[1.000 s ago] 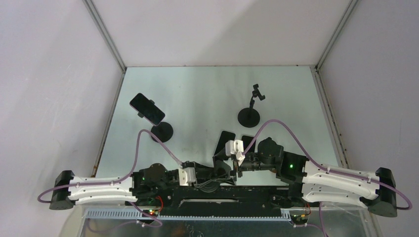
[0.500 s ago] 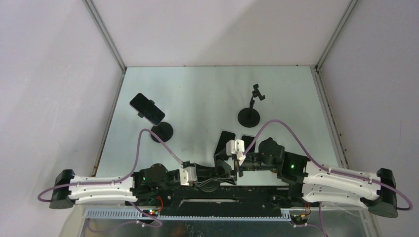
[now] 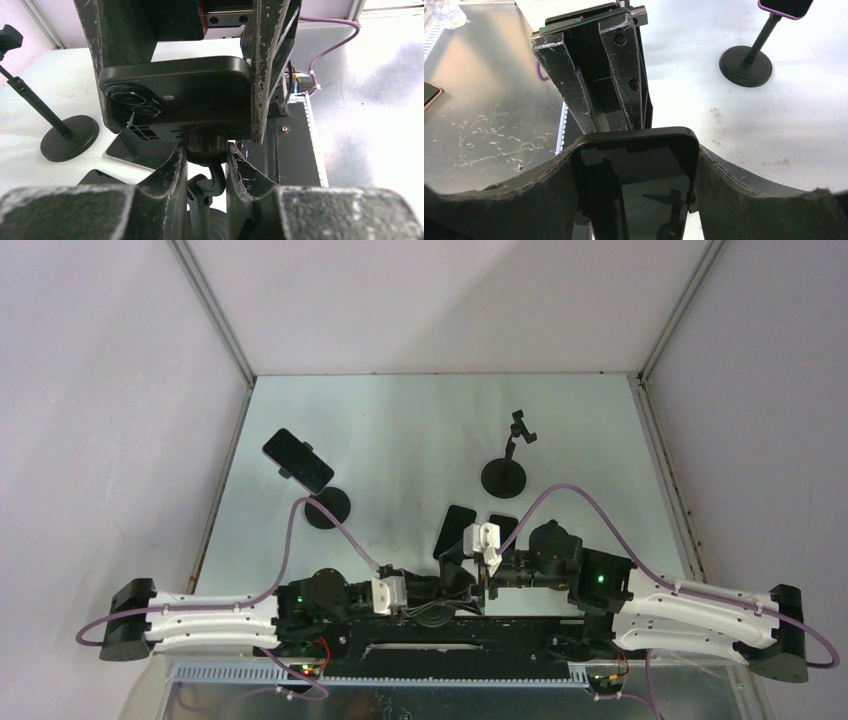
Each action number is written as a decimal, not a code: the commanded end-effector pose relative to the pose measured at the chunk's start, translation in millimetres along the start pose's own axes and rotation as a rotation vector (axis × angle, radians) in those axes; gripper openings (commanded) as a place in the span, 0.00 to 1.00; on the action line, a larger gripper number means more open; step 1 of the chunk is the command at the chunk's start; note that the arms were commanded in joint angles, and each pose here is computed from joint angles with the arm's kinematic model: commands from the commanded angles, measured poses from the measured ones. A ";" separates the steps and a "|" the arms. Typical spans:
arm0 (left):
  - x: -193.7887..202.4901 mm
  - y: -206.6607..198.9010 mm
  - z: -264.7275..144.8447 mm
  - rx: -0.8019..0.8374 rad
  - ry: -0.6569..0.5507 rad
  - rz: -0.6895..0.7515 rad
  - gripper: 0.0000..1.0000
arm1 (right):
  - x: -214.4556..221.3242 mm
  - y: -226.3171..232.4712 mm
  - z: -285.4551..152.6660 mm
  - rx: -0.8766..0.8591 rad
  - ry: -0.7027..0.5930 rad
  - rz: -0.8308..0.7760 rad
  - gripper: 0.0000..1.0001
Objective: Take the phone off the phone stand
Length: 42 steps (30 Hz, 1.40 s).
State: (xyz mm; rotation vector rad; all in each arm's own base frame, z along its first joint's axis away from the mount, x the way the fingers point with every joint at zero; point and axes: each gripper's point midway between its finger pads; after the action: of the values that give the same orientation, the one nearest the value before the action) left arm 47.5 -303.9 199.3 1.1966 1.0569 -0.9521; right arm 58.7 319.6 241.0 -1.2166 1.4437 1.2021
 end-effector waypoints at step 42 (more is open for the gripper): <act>21.4 -30.4 24.4 0.149 0.055 -0.066 0.00 | -154.6 22.9 -45.6 0.016 -0.449 -0.102 0.00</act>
State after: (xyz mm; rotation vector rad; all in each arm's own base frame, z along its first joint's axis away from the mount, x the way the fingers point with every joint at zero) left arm 43.3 -329.8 196.5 1.2006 1.0524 -1.0245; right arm 58.3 306.0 257.8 -1.1781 1.4560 1.1570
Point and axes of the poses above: each gripper's point midway between its finger pads, its own z axis out along the fingers, its own y axis along the line the jaws close on, x = y × z, and after that the axes turned 7 degrees about z, right-handed
